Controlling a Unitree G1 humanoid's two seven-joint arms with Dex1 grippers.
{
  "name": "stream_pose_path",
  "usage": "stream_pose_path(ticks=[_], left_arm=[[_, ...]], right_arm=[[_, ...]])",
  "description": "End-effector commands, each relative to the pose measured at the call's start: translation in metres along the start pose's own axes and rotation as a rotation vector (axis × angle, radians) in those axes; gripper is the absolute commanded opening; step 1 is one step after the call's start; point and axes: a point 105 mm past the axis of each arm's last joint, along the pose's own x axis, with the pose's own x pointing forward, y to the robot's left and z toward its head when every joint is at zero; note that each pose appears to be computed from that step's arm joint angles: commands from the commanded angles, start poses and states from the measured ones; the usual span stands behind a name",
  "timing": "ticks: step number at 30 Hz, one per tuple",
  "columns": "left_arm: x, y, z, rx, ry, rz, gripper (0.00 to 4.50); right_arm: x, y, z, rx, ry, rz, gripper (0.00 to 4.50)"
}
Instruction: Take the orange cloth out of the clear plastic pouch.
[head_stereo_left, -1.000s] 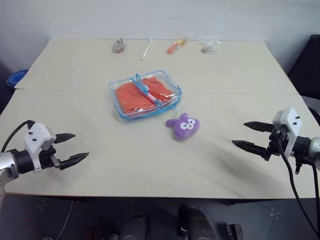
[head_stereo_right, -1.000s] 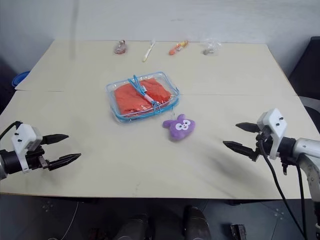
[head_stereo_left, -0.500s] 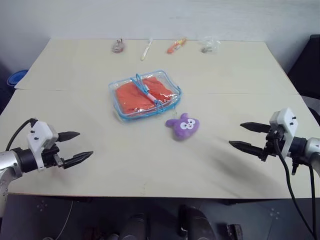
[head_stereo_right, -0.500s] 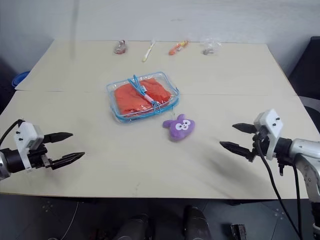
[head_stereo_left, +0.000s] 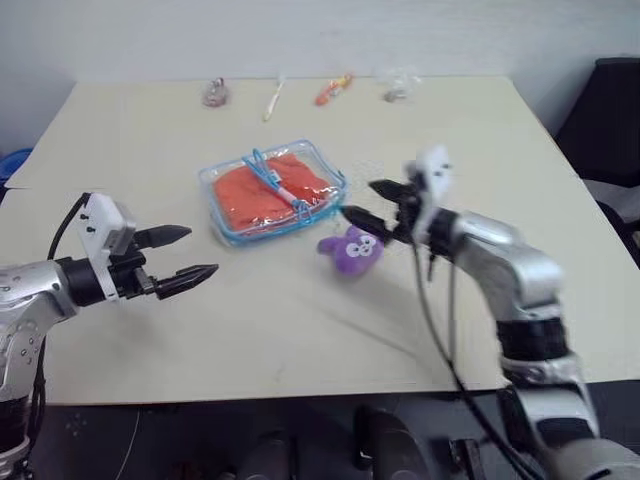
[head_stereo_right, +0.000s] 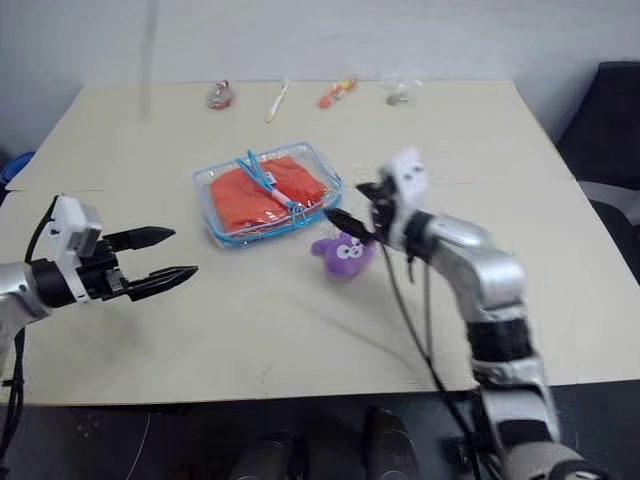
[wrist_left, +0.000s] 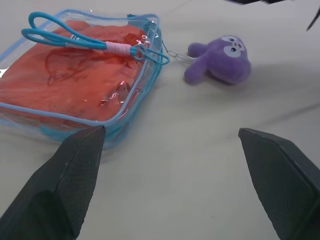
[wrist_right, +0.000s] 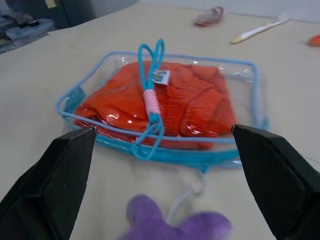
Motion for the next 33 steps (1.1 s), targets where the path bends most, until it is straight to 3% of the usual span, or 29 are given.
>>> stream_pose_path(ticks=[1,10,13,18,26,29,33], left_arm=[[0.001,0.004,0.011,0.054,-0.026,0.023,4.5],[-0.005,0.001,0.004,0.089,0.009,0.05,4.5],[-0.005,-0.001,0.004,0.092,0.009,0.053,4.5],[-0.004,0.001,0.007,0.107,0.0,0.066,4.5],[-0.003,0.007,0.009,0.114,-0.013,0.091,4.5],[-0.002,0.007,0.009,0.115,-0.014,0.09,4.5],[-0.001,0.007,0.01,0.118,-0.015,0.088,4.5]], right_arm=[[0.035,0.007,0.0,-0.035,0.007,-0.027,4.47],[0.078,0.019,-0.02,-0.079,0.076,-0.011,4.47],[0.082,0.019,-0.025,-0.076,0.083,-0.003,3.94],[0.087,0.026,-0.03,-0.086,0.095,0.039,2.3],[0.09,0.035,-0.027,-0.114,0.074,0.082,2.3],[0.09,0.034,-0.028,-0.108,0.074,0.077,1.69],[0.09,0.031,-0.029,-0.108,0.078,0.061,0.44]])
